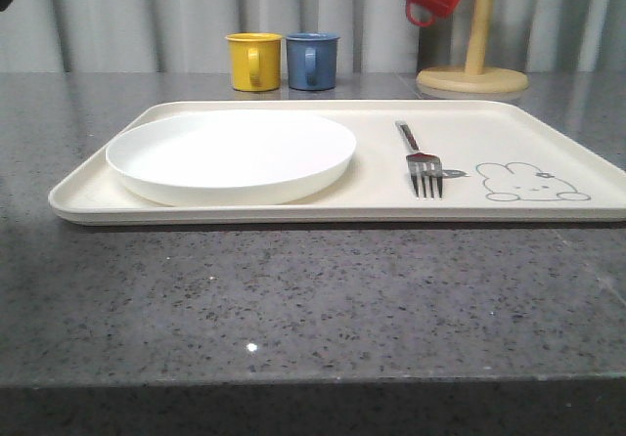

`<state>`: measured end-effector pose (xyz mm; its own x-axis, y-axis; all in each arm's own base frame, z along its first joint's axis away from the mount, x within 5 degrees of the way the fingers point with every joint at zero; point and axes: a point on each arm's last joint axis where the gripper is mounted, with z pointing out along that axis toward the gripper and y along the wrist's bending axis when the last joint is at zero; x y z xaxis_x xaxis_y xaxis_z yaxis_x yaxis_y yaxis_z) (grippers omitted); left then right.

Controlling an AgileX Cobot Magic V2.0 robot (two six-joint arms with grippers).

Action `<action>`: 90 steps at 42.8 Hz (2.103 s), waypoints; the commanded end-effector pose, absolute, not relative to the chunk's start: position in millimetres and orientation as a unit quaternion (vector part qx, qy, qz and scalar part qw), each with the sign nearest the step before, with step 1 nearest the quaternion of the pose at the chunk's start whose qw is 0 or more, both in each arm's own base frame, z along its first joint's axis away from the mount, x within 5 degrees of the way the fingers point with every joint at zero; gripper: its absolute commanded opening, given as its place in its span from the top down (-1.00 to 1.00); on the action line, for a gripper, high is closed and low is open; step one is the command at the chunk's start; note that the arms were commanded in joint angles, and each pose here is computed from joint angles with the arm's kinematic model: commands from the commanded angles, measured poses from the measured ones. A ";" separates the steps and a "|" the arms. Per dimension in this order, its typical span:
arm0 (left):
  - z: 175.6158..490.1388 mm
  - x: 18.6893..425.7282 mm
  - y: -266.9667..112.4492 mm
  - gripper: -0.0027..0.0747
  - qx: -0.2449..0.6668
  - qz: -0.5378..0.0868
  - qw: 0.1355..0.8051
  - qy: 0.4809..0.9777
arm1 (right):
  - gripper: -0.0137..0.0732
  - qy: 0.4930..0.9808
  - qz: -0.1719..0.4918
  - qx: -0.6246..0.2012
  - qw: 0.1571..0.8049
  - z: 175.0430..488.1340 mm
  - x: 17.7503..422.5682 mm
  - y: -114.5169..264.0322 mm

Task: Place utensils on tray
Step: 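Grasp the metal chopsticks with the right gripper, then place the chopsticks on the tray next to the fork and release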

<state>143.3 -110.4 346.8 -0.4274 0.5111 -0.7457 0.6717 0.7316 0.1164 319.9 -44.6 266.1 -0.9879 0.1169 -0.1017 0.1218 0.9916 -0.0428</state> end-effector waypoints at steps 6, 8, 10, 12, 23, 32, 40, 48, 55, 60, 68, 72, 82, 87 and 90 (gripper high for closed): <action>363.7 143.1 -112.1 -0.02 0.343 -0.116 0.450 0.816 | 0.11 0.996 -0.024 0.055 0.063 273.2 322.3 -47.1; 363.7 143.1 -112.1 -0.02 0.343 -0.116 0.450 0.816 | 0.12 0.996 -0.024 0.055 0.062 272.5 322.7 -47.1; 363.7 143.1 -112.1 -0.02 0.343 -0.116 0.450 0.816 | 0.16 0.996 -0.024 0.055 0.062 272.4 322.7 -47.1; 363.7 143.1 -112.1 -0.02 0.343 -0.116 0.450 0.816 | 0.22 0.996 -0.024 0.055 0.062 272.4 322.7 -47.1; 363.7 143.1 -112.1 -0.02 0.343 -0.116 0.450 0.816 | 0.57 0.996 -0.017 0.057 0.065 275.7 322.8 -45.9; 363.7 143.1 -112.1 -0.02 0.343 -0.116 0.450 0.816 | 0.58 0.993 0.065 0.037 0.094 309.3 322.4 -6.9; 363.7 143.1 -112.1 -0.02 0.343 -0.116 0.450 0.816 | 0.57 0.981 0.138 -0.031 0.133 329.2 324.2 61.8; 363.7 143.1 -112.1 -0.02 0.343 -0.116 0.450 0.816 | 0.57 0.981 0.154 0.004 0.120 314.3 331.1 95.8; 363.7 143.1 -112.1 -0.02 0.343 -0.116 0.450 0.816 | 0.57 0.979 0.159 0.042 0.122 299.5 343.7 102.9; 363.7 143.1 -112.1 -0.02 0.343 -0.116 0.450 0.816 | 0.57 0.979 0.158 0.055 0.115 290.5 349.3 104.0; 363.7 143.1 -112.1 -0.02 0.343 -0.116 0.450 0.816 | 0.40 0.982 0.153 0.054 0.094 283.0 349.9 105.0; 363.7 143.1 -112.1 -0.02 0.343 -0.116 0.450 0.816 | 0.14 0.982 0.152 0.053 0.097 285.0 349.1 104.5; 363.7 143.1 -112.1 -0.02 0.343 -0.116 0.450 0.816 | -0.12 0.982 0.103 0.007 0.160 320.7 331.4 89.8; 363.7 143.1 -112.1 -0.02 0.343 -0.116 0.450 0.816 | -0.12 0.981 0.045 -0.018 0.188 343.4 315.5 71.1; 363.7 143.1 -112.1 -0.02 0.343 -0.116 0.450 0.816 | -0.12 0.981 0.011 -0.004 0.194 352.5 309.4 51.8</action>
